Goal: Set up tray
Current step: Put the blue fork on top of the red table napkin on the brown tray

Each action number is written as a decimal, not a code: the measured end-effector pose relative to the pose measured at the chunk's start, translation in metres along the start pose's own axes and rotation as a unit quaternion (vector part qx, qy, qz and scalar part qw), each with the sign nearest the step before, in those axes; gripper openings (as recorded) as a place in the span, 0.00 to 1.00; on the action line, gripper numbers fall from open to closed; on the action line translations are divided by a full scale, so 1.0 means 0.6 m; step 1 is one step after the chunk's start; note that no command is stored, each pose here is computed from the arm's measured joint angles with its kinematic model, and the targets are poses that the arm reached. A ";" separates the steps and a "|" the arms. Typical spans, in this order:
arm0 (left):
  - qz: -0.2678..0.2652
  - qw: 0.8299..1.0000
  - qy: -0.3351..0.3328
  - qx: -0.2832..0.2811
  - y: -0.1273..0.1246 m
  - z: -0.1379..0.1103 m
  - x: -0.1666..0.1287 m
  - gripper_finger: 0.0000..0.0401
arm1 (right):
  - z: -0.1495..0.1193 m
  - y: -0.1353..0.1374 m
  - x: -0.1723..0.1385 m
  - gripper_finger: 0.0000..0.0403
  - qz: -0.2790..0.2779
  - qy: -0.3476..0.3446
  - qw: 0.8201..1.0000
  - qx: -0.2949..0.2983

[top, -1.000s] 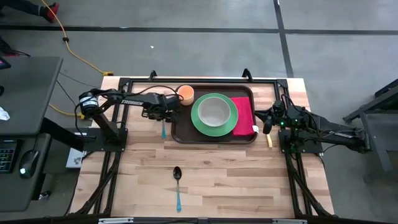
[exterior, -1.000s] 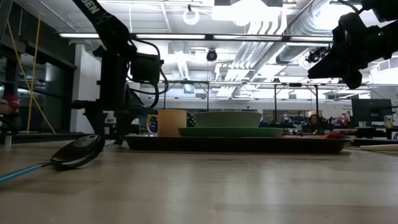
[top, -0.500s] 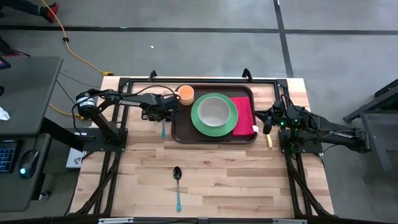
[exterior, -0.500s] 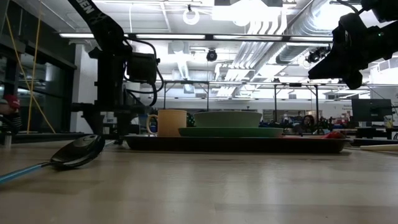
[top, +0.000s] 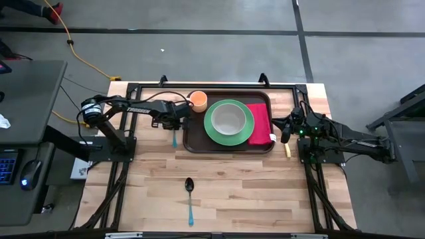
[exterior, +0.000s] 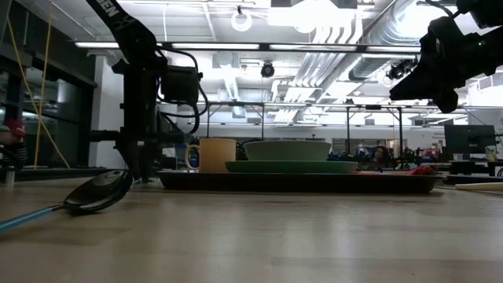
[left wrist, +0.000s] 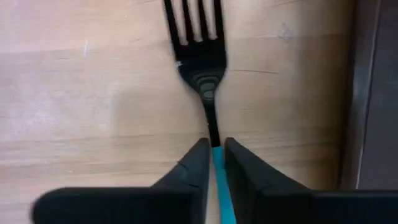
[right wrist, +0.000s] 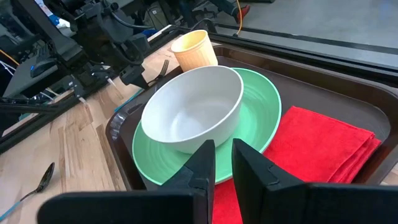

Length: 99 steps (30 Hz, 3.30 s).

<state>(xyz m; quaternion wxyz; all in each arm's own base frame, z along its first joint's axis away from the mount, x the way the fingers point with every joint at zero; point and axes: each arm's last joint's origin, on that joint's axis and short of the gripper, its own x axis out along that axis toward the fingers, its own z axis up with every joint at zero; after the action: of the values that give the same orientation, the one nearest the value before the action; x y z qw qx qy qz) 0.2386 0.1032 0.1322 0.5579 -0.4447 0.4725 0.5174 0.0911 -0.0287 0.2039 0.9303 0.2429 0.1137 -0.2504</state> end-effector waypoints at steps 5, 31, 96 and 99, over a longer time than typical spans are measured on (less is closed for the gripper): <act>0.001 1.000 -0.001 0.001 0.000 0.000 0.000 0.06 | 0.000 0.000 0.000 0.08 0.000 0.000 1.000 0.000; 0.012 1.000 0.004 0.016 -0.009 0.007 -0.018 0.03 | -0.002 0.000 0.000 0.08 0.008 0.010 0.999 0.039; -0.222 0.954 -0.168 0.112 -0.169 0.018 -0.345 0.03 | 0.022 0.047 0.093 0.08 0.142 0.025 0.986 0.085; -0.228 0.950 -0.173 0.124 -0.200 0.028 -0.352 0.03 | 0.026 0.049 0.093 0.08 0.149 0.014 0.985 0.085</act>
<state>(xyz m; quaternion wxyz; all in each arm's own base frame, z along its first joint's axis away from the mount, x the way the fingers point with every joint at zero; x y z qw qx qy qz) 0.3558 0.0782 0.3441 0.7847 -0.3718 0.3155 0.3827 0.1551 -0.0371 0.2101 0.9314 0.3388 0.0672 -0.1147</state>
